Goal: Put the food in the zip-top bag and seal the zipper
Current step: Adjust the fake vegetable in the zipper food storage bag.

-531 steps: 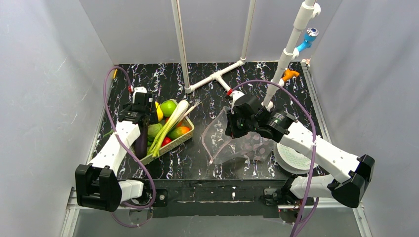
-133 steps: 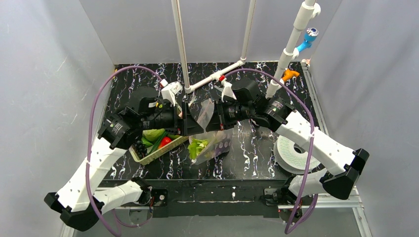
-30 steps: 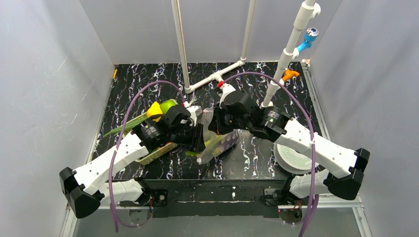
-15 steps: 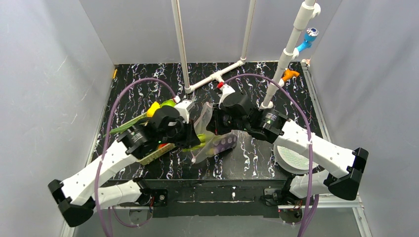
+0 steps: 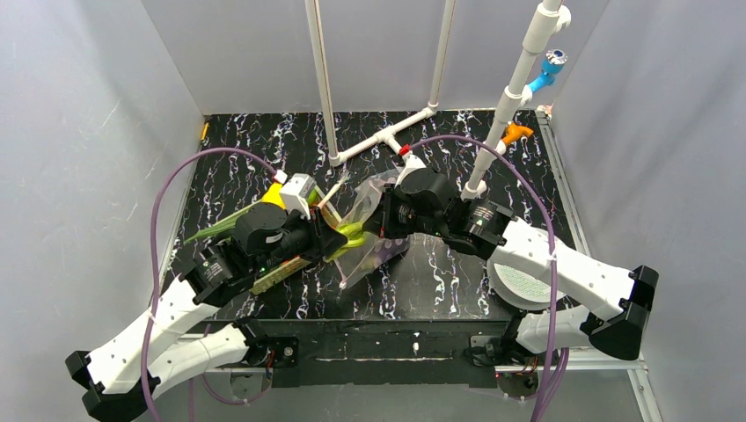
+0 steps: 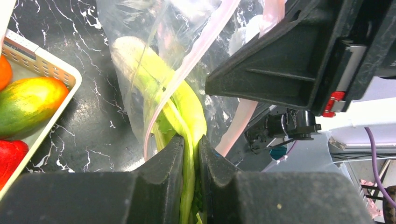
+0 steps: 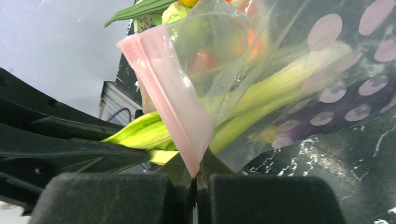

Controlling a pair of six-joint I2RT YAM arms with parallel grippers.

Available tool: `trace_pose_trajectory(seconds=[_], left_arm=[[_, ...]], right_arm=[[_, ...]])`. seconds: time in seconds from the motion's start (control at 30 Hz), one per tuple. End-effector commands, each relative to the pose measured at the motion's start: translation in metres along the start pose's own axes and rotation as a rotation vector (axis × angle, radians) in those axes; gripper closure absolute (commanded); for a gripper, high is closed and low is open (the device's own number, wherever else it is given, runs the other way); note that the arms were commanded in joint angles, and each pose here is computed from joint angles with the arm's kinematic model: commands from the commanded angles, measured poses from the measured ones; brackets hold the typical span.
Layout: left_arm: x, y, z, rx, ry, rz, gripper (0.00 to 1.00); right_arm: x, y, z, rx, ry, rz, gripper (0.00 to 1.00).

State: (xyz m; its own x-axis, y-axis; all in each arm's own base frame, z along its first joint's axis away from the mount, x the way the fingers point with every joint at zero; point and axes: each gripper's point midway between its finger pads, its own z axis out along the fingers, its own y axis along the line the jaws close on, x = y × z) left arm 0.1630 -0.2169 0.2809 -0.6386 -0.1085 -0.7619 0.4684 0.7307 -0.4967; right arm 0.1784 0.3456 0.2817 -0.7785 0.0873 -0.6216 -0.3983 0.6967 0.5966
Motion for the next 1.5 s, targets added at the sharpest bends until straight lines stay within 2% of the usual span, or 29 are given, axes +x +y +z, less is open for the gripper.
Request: trace_pose_trajectory(seconds=[0.0,0.1,0.23,0.4,0.57,0.77,0.93,1.07,1.23,1.47], left_arm=[[-0.024,-0.009,0.006,0.040,-0.126,-0.006,1.00],[-0.036,-0.020,0.005,0.075,-0.151,0.002,1.00],[-0.054,-0.035,-0.003,0.154,-0.243,0.012,1.00],[-0.075,-0.048,-0.016,0.197,-0.311,0.053,1.00],[-0.090,-0.058,-0.017,0.203,-0.326,0.095,1.00],[-0.111,-0.081,-0.027,0.273,-0.347,0.133,1.00],[-0.121,-0.086,-0.033,0.261,-0.349,0.147,1.00],[-0.106,-0.076,-0.020,0.215,-0.274,0.136,1.00],[-0.064,-0.052,0.014,0.161,-0.151,0.104,1.00],[-0.018,-0.033,0.059,0.193,-0.116,0.091,1.00]], right_arm=[[-0.014,0.027,-0.008,-0.108,-0.056,0.108,0.99],[-0.017,0.027,-0.008,-0.104,-0.066,0.119,0.99],[-0.013,0.026,-0.004,-0.115,-0.046,0.139,0.99],[-0.007,0.035,-0.005,-0.206,0.031,0.215,0.99],[-0.012,0.046,-0.016,-0.224,0.063,0.250,0.99],[-0.014,0.062,-0.027,-0.297,0.210,0.455,0.99],[-0.028,0.073,-0.038,-0.379,0.218,0.536,0.99],[-0.028,0.057,-0.032,-0.339,0.209,0.573,0.99],[-0.013,0.033,-0.012,-0.355,0.225,0.643,0.99],[0.004,0.001,0.006,-0.339,0.219,0.644,0.99]])
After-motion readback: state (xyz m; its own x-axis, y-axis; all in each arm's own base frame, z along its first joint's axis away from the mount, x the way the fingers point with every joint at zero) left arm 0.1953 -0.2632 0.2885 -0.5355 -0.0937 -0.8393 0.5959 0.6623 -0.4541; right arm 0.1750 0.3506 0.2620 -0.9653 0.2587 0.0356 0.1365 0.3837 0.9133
